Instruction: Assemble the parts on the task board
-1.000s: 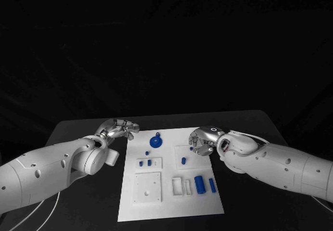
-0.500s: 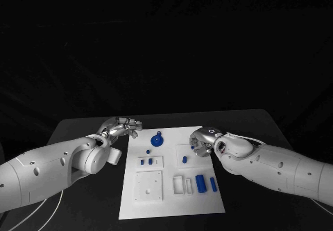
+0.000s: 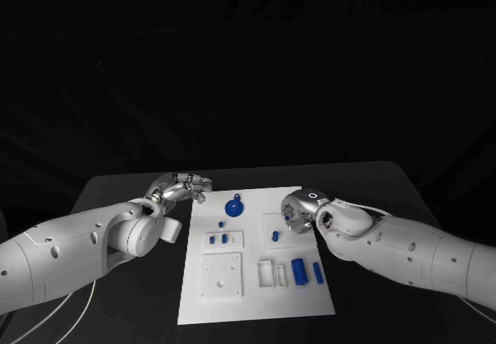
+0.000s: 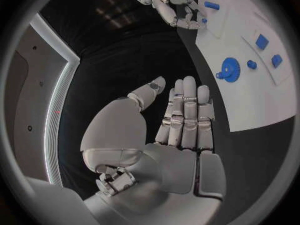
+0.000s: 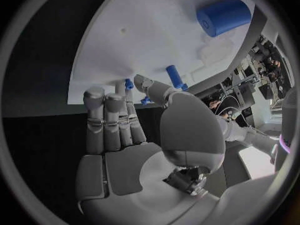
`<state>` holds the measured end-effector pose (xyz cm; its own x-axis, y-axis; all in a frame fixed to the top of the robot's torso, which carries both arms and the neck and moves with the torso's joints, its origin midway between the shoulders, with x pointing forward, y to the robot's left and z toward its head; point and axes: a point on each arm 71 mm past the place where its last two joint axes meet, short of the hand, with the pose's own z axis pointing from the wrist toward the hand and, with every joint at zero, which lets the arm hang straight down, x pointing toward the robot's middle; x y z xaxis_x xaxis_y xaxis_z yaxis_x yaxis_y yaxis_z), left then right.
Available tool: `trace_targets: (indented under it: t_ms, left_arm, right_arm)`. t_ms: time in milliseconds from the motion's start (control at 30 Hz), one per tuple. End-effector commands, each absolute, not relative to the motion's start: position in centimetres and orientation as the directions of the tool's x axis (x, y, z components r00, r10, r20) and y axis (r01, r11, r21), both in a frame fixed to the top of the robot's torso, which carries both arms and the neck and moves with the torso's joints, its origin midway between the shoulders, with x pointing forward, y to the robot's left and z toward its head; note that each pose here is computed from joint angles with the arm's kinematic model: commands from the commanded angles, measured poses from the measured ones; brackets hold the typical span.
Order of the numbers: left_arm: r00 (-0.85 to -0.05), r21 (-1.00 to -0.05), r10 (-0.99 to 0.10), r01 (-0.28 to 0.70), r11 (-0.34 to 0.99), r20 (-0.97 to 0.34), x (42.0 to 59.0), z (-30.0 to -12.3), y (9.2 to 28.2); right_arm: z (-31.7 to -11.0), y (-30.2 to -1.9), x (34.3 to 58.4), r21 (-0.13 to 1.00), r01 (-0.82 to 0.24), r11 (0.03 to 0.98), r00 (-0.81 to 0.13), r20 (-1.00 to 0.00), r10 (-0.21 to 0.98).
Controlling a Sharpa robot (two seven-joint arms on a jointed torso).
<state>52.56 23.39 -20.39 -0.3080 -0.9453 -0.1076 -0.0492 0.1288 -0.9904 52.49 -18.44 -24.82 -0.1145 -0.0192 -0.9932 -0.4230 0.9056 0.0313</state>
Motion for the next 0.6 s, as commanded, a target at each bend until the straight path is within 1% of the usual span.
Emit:
trace_targets:
  t_ms: [33, 600]
  left_arm:
    - [-0.318, -0.993, -0.944, -0.046, 0.112, -0.092, 52.56, -20.24, 23.24]
    - [-0.315, -0.992, -0.945, -0.051, 0.115, -0.093, 52.61, -20.19, 23.30]
  right_arm:
    - [-25.48, -18.29, 52.25, 0.013, -0.428, 0.904, -0.126, -0.991, -0.046]
    - [-26.43, -17.73, 51.98, -0.030, -0.429, 0.903, -0.109, -0.990, -0.085]
